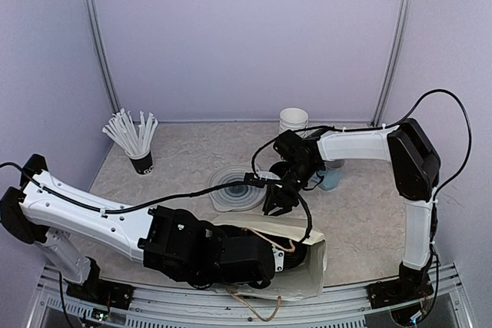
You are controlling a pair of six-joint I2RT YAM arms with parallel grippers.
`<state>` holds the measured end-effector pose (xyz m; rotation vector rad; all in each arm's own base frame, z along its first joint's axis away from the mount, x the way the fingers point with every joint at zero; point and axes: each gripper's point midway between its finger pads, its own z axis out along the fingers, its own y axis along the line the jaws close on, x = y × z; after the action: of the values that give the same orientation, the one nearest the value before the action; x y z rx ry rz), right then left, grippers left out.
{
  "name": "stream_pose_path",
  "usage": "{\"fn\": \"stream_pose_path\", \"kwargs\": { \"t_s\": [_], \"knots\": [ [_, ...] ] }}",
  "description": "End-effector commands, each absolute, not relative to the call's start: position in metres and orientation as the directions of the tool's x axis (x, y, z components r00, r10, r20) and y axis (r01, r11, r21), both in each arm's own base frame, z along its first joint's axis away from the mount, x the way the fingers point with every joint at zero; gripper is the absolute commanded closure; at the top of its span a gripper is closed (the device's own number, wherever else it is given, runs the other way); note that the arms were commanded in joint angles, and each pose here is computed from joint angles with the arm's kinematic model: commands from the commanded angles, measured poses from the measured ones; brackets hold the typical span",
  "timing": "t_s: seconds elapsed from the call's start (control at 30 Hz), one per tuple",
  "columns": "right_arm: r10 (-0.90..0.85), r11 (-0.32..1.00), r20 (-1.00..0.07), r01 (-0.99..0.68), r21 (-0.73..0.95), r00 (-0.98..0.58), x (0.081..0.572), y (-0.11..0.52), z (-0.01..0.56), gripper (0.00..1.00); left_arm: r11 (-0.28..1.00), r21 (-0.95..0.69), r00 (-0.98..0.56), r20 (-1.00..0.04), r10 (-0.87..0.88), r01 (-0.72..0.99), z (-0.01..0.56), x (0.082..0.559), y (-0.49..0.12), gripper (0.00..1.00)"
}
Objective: Pack the takeout coffee
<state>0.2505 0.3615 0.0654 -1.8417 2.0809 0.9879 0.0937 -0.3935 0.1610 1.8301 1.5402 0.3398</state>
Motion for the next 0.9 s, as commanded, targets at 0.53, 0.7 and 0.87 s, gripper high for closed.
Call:
{"fn": "stream_pose_path", "kwargs": {
  "t_s": [0.53, 0.7, 0.87],
  "knots": [
    [-0.823, -0.017, -0.523, -0.91, 0.414, -0.223, 0.233, 0.359, 0.053, 0.63, -0.026, 0.677, 0.232, -0.216, 0.949, 0.736, 0.162, 0.098, -0.38, 0.54],
    [-0.823, -0.026, -0.525, -0.908, 0.419, -0.219, 0.231, 0.359, 0.052, 0.63, -0.028, 0.668, 0.218, -0.203, 0.955, 0.744, 0.152, 0.1, -0.379, 0.53],
    [-0.822, -0.039, -0.526, -0.901, 0.433, -0.217, 0.227, 0.359, 0.052, 0.63, -0.025, 0.671, 0.207, -0.192, 0.959, 0.741, 0.144, 0.106, -0.38, 0.53]
  ]
}}
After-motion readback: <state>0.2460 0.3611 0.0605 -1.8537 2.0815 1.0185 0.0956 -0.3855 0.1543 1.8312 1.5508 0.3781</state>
